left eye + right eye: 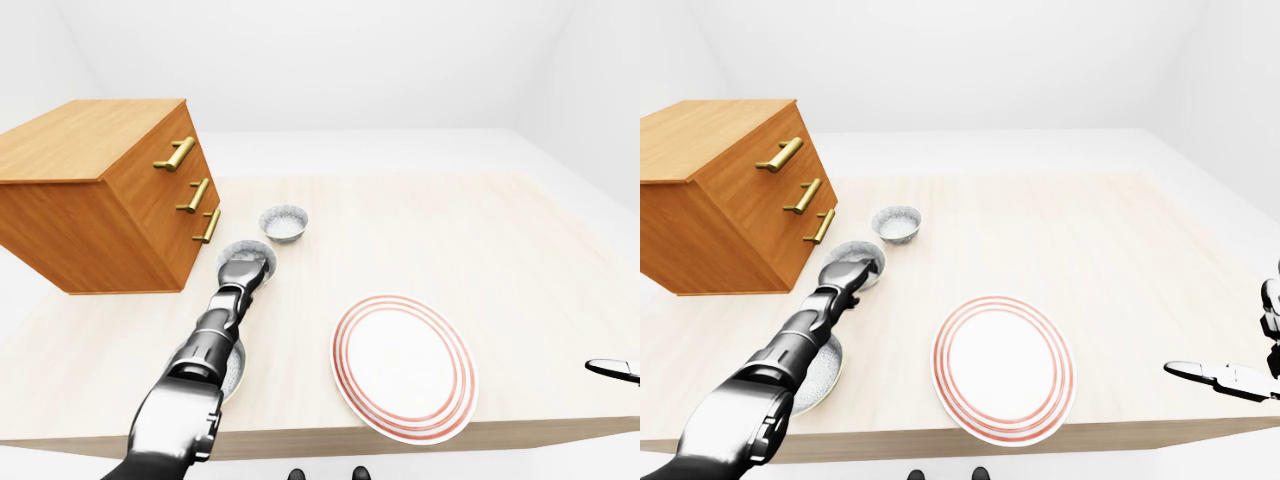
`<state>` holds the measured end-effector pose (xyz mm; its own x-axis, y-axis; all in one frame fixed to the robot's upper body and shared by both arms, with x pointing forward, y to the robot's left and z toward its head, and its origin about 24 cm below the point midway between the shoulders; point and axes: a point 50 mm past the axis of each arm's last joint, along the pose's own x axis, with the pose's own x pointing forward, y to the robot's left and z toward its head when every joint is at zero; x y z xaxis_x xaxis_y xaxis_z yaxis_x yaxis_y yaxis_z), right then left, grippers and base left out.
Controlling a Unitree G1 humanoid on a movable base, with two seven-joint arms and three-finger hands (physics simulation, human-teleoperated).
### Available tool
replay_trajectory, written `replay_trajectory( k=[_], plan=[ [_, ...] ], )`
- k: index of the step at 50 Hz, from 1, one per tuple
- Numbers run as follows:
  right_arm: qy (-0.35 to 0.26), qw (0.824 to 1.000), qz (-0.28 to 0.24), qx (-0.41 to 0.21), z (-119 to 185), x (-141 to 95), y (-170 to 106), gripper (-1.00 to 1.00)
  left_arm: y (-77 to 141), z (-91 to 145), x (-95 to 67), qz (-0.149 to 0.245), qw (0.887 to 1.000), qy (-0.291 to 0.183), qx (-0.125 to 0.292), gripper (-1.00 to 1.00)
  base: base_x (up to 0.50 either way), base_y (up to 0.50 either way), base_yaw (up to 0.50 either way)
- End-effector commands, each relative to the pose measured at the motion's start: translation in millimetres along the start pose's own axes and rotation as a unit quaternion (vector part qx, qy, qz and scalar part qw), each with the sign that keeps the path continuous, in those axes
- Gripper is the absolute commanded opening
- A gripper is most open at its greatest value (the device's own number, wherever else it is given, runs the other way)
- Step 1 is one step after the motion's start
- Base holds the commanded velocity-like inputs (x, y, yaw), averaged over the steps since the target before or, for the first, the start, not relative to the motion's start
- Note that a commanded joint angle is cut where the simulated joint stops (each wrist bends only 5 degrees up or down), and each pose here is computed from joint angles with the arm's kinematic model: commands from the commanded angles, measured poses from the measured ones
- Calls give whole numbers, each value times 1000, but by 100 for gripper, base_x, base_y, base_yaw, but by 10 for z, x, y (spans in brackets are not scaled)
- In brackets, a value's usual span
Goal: Put the bowl in the middle on the plate.
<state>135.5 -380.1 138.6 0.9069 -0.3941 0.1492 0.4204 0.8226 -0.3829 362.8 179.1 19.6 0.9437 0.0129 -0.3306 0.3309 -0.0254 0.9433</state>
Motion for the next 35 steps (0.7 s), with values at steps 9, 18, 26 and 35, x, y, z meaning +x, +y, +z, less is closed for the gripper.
replay_trajectory(
  k=[9, 18, 26, 35],
  plan=[
    [-1, 1000, 1, 5, -4, 7, 4, 100, -60, 44, -14, -15, 1000, -11, -4, -100, 0, 0, 0],
    [-5, 1000, 3, 3, 15, 0, 6, 100, -91, 56, -18, -15, 1000, -13, -5, -100, 0, 0, 0],
    [-7, 1000, 3, 1, 29, -6, 5, 100, -100, 55, -24, -19, 1000, -15, -7, -100, 0, 0, 0],
    [-5, 1000, 3, 1, 17, -6, 7, 100, -108, 61, -35, -17, 1000, -20, -10, -100, 0, 0, 0]
  ],
)
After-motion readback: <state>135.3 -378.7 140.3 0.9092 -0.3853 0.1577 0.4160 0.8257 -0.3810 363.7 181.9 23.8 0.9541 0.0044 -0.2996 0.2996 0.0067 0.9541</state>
